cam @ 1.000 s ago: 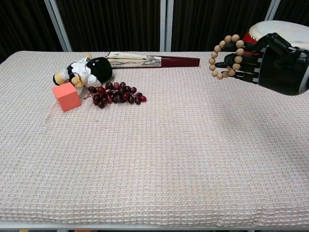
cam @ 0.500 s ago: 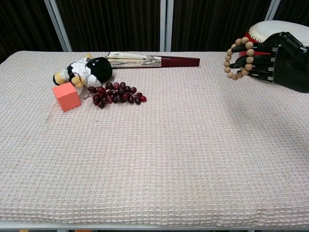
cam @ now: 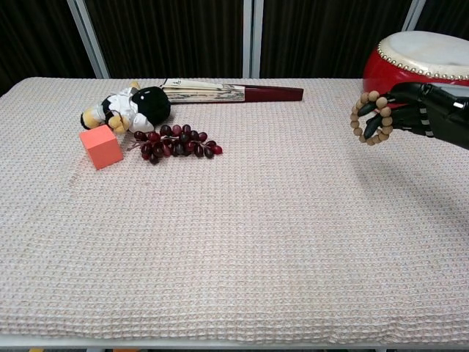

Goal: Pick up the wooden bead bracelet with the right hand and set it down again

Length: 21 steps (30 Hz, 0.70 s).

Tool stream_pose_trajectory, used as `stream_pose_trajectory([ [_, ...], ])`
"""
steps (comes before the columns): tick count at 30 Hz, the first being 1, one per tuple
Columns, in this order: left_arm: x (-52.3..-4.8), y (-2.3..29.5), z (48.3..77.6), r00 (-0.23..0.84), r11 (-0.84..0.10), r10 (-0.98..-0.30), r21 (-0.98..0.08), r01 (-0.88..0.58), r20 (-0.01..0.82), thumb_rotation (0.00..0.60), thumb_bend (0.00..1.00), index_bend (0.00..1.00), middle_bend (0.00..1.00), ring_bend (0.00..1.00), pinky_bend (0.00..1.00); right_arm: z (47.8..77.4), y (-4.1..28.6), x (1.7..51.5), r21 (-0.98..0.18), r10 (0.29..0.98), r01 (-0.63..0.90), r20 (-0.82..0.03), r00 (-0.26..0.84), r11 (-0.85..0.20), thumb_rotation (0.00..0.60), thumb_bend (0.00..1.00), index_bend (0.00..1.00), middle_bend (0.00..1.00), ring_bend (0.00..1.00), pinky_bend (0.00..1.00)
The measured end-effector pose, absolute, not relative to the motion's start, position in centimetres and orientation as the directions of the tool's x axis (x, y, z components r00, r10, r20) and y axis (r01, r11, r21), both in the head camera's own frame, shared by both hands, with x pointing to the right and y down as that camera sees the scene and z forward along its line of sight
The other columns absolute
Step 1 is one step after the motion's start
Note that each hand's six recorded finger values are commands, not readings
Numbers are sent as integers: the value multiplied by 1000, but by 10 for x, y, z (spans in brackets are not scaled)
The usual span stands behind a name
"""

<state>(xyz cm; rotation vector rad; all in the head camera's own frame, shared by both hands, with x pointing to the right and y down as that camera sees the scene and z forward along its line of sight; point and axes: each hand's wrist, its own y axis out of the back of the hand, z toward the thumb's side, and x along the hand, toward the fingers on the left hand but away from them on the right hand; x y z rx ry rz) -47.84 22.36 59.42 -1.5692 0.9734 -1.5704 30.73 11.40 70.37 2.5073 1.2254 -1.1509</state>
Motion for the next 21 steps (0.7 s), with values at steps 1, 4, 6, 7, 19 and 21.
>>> stream_pose_trajectory([
  [1,-478,224,594,-18,-472,-881,-881,-30,472,600,0,194,155,51,100,706,116,307,-259,617,670,-692,373,-696,132,368,283,371,50,0],
  [4,-478,224,595,-21,-473,-880,-880,-29,474,600,0,194,155,51,100,713,120,302,-372,601,536,-717,352,-758,132,357,266,343,39,0],
  [6,-478,224,595,-24,-474,-880,-880,-29,475,600,0,194,155,51,100,716,122,299,-426,591,448,-729,344,-786,133,339,204,296,17,0],
  [7,-479,224,595,-25,-475,-879,-880,-29,476,600,0,194,155,51,100,719,124,298,-460,586,384,-737,338,-800,134,324,142,255,7,0],
  [19,-480,223,594,-29,-473,-880,-880,-28,474,600,0,194,155,51,100,697,115,306,-758,726,-77,-645,240,-648,135,275,0,78,0,0],
  [21,-482,223,593,-33,-472,-880,-881,-27,473,600,0,195,155,51,100,686,113,314,-794,761,-130,-607,227,-594,141,276,0,85,0,0],
])
